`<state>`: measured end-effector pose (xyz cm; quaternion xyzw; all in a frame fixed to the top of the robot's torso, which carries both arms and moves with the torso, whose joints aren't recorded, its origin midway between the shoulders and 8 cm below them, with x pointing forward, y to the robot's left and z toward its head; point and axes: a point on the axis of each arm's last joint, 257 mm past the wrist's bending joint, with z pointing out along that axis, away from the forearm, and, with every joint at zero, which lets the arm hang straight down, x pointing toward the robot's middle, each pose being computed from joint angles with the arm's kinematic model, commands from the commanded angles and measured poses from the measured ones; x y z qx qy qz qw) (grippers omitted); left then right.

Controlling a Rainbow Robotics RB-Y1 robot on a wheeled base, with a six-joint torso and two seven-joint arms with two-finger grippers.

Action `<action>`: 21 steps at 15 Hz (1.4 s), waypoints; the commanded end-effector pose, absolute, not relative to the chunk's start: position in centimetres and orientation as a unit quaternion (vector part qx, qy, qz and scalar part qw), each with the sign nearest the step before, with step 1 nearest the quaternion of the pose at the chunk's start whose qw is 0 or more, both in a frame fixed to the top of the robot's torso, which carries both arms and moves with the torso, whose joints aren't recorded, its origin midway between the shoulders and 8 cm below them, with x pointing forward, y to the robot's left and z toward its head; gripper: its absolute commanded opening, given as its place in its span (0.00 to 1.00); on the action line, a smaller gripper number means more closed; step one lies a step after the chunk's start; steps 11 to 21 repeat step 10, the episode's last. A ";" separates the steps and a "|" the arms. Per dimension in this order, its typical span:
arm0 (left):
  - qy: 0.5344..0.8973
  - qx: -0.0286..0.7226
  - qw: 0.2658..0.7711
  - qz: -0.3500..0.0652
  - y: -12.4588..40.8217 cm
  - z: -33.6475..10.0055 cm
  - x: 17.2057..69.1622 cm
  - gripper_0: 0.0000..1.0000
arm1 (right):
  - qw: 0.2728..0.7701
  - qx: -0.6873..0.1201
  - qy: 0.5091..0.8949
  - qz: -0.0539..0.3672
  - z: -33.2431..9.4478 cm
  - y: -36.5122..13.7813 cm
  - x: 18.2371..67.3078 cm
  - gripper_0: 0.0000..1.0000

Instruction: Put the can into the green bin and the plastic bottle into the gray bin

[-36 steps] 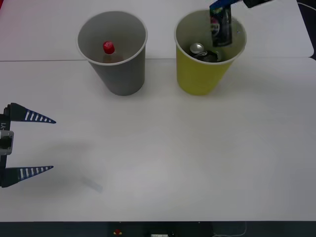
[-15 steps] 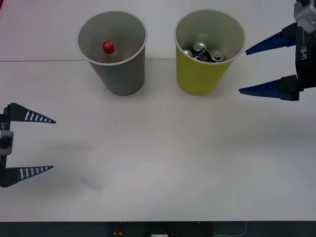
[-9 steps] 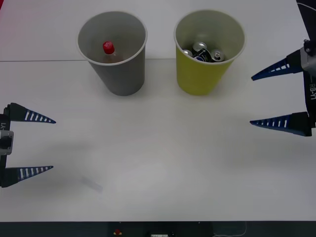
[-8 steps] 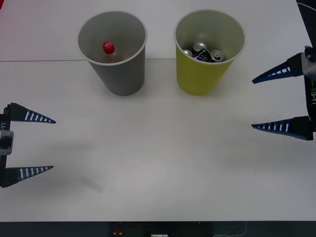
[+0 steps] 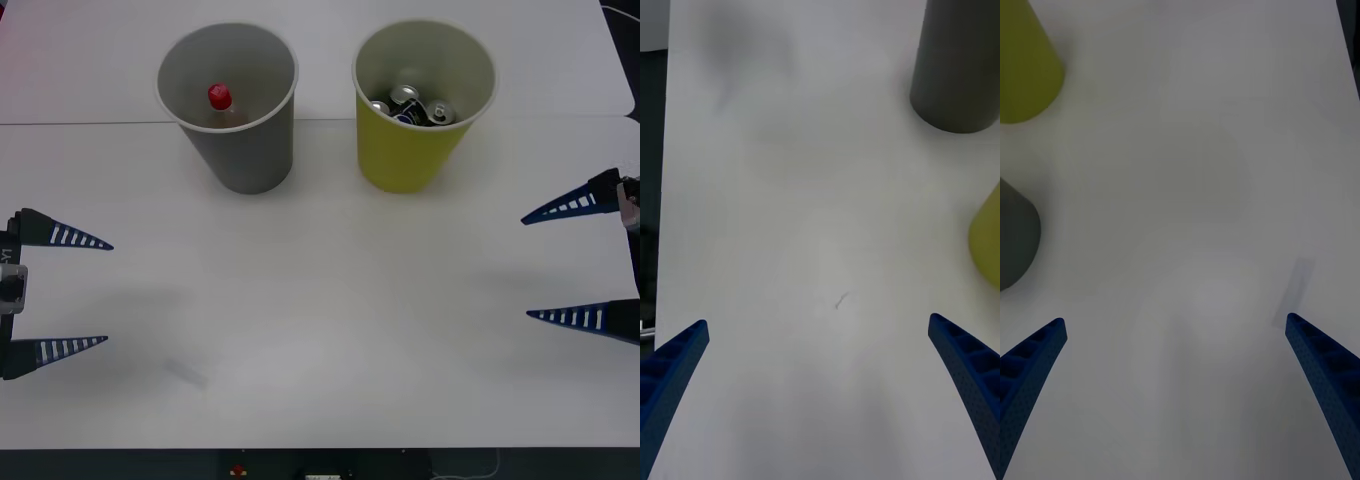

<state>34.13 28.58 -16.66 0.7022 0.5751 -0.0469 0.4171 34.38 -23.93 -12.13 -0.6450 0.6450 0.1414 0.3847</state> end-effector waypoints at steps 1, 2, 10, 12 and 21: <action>0.575 0.702 0.417 -0.047 28.6 -16.7 34.1 1.00 | 0.394 -0.660 0.625 0.134 -13.0 -24.2 34.0 1.00; 0.575 0.702 0.417 -0.047 28.6 -16.7 34.1 1.00 | 0.398 -0.661 0.622 0.133 -13.6 -24.6 33.8 1.00; 0.575 0.702 0.417 -0.047 28.6 -16.7 34.1 1.00 | 0.394 -0.663 0.623 0.132 -14.8 -25.3 33.1 1.00; 0.575 0.702 0.417 -0.047 28.6 -16.7 34.1 1.00 | 0.394 -0.663 0.623 0.132 -14.8 -25.3 33.1 1.00; 0.575 0.702 0.417 -0.047 28.6 -16.7 34.1 1.00 | 0.394 -0.663 0.623 0.132 -14.8 -25.3 33.1 1.00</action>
